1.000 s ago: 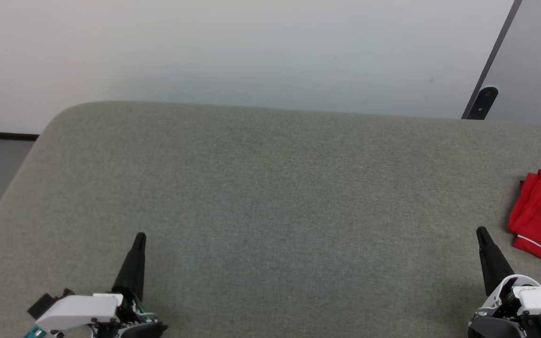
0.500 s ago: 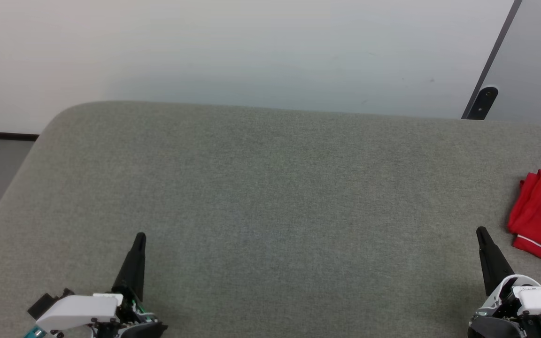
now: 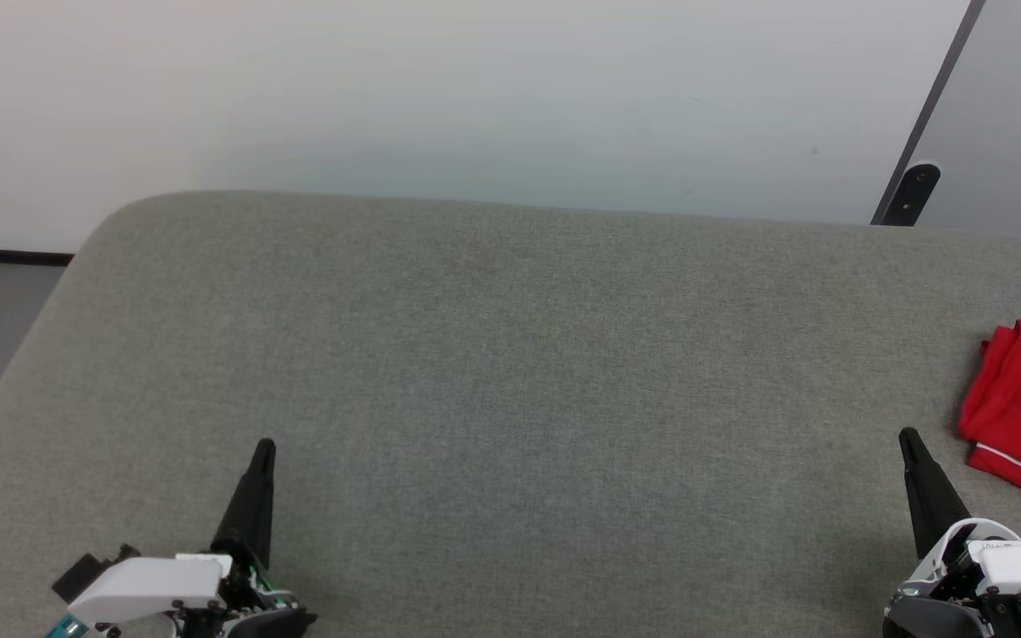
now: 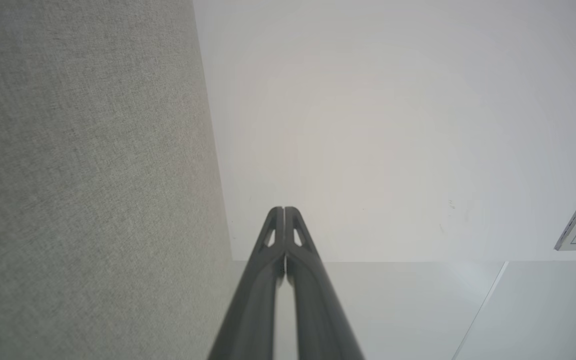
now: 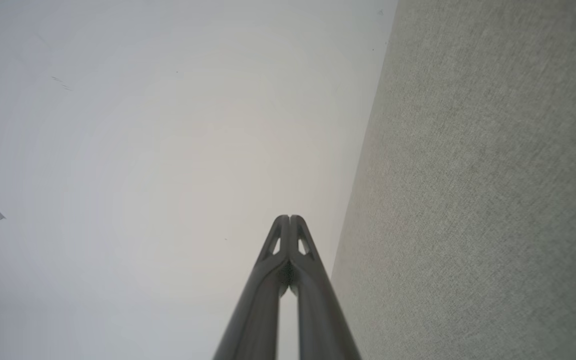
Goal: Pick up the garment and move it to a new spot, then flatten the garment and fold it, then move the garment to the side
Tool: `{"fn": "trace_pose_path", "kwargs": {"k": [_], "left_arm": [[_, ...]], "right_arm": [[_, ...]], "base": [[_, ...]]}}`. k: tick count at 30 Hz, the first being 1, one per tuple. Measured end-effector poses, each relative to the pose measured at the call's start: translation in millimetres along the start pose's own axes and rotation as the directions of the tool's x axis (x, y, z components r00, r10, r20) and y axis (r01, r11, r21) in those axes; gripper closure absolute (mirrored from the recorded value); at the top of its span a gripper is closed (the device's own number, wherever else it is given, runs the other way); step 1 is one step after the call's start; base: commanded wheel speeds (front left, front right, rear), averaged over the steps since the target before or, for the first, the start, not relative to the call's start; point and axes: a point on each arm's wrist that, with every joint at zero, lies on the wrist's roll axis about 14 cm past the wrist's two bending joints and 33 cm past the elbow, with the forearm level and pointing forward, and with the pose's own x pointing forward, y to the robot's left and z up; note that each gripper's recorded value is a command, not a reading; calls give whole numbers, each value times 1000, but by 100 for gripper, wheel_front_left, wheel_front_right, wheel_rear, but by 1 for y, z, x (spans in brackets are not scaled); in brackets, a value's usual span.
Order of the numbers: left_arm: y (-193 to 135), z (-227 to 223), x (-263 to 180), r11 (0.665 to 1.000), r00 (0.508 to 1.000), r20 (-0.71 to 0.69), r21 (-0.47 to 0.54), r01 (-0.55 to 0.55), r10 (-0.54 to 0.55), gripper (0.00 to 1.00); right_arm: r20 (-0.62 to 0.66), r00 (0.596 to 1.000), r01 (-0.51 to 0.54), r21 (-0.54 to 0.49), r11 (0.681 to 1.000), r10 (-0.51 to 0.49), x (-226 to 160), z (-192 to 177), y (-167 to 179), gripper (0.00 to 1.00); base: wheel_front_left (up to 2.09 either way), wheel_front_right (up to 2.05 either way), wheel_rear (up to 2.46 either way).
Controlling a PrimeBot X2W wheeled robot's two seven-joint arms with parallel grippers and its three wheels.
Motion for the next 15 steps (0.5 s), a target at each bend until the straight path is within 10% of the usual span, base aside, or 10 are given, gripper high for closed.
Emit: {"fn": "trace_pose_path", "kwargs": {"k": [15], "left_arm": [[0, 0, 0, 1000, 1000, 0, 0, 0, 0, 100]], "right_arm": [[0, 1000, 0, 0, 1000, 0, 0, 0, 0, 100]], "base": [[0, 0, 0]]}}
